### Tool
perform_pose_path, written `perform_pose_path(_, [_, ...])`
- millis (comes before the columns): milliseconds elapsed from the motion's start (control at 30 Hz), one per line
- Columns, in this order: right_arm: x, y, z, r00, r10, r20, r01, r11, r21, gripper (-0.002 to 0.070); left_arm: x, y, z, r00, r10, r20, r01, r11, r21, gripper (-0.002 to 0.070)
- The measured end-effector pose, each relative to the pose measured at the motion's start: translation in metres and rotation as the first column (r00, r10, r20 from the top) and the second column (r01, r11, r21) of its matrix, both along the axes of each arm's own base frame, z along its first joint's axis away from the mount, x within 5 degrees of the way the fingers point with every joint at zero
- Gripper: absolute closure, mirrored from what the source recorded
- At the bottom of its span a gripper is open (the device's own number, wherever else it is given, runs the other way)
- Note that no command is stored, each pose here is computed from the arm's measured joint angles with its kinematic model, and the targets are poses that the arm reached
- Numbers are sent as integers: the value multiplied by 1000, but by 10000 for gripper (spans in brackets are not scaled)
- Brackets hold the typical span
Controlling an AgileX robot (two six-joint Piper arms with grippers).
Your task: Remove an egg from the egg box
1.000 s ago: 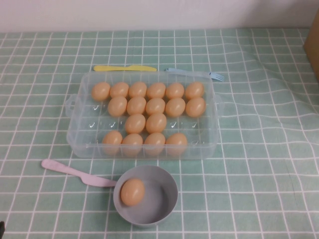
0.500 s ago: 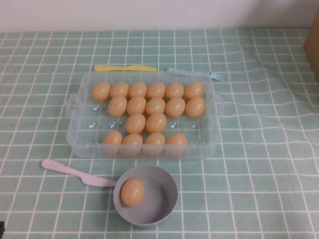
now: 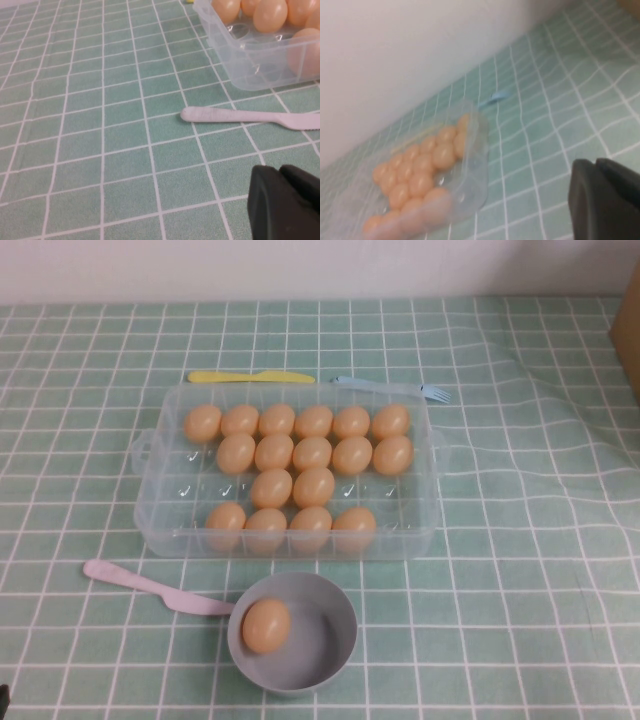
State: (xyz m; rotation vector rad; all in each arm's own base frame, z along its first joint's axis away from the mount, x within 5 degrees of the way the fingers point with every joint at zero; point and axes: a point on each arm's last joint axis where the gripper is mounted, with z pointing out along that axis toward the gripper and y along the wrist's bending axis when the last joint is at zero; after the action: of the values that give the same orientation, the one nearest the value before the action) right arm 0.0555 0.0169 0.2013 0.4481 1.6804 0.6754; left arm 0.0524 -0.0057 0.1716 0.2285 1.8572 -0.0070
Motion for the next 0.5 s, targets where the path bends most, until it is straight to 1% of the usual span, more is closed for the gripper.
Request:
perform_pose_path(133, [5, 9, 21, 984, 104, -141, -106, 994, -3, 694, 0, 0, 0, 1000, 0, 0, 0, 1000, 0, 679])
perform_pose_path(200, [11, 14, 31, 958, 158, -240, -166, 986, -13, 694, 0, 0, 0, 1000, 0, 0, 0, 1000, 0, 679])
perform_pose_path(300, [23, 18, 43, 892, 218, -396, -252, 967, -35, 694, 0, 0, 0, 1000, 0, 0, 0, 1000, 0, 679])
perform_pose_path(333, [26, 18, 48, 881, 223, -417, -266, 963, -46, 694, 0, 0, 0, 1000, 0, 0, 0, 1000, 0, 679])
perform_pose_path(400, [38, 19, 58, 831, 238, -503, -310, 948, -64, 694, 0, 0, 0, 1000, 0, 0, 0, 1000, 0, 679])
perform_pose_path(500, [57, 18, 70, 770, 239, -591, -357, 930, -90, 694, 0, 0, 0, 1000, 0, 0, 0, 1000, 0, 680])
